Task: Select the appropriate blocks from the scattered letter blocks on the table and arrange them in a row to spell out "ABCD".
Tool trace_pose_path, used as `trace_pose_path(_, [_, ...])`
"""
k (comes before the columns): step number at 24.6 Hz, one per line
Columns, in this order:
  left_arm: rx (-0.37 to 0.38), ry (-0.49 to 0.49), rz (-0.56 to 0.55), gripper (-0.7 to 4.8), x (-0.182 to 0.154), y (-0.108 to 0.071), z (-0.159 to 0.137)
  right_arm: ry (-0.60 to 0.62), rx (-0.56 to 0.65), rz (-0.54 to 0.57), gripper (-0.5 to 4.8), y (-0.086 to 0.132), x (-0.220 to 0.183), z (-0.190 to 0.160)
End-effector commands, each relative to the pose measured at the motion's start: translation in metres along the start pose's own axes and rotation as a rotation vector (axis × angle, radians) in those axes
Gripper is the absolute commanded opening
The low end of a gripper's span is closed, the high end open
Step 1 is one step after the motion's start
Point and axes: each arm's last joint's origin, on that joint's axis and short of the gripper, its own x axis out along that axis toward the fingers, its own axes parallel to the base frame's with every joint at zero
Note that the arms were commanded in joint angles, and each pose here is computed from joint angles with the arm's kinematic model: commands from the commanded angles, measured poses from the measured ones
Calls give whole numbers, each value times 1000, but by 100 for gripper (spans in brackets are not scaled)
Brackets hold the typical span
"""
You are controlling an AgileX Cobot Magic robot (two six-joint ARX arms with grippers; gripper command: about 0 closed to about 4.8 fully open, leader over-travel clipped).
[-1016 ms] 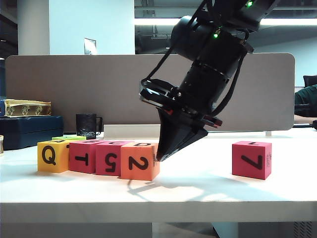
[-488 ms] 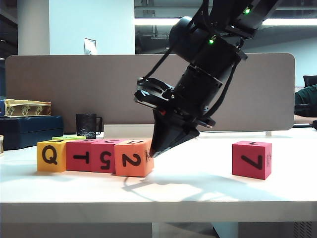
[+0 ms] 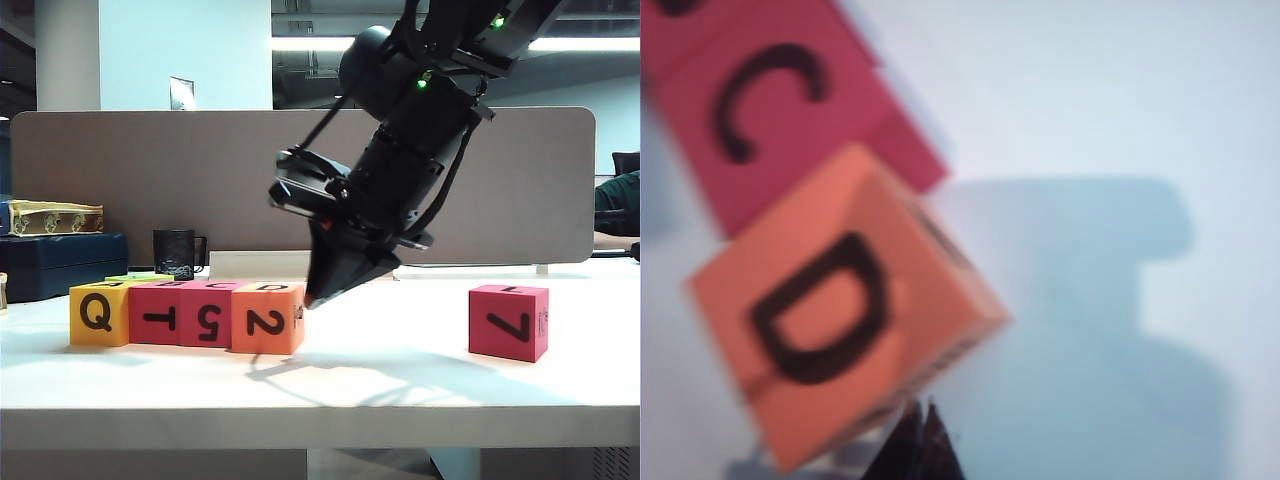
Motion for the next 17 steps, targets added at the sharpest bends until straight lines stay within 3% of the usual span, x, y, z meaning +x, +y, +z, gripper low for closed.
trace_pose_path(1, [2, -16, 5, -6, -4, 1, 0, 81, 11, -133, -2, -3, -9, 2])
trace_pose_path(4, [2, -16, 10, -6, -4, 1, 0, 126, 13, -126, -2, 1, -16, 8])
trace_pose_path(10, [24, -17, 10, -6, -4, 1, 0, 188, 37, 74, -2, 13, -31, 23])
trace_pose_path(17, [28, -21, 8, -6, -4, 1, 1, 264, 6, 149, -2, 38, -36, 25])
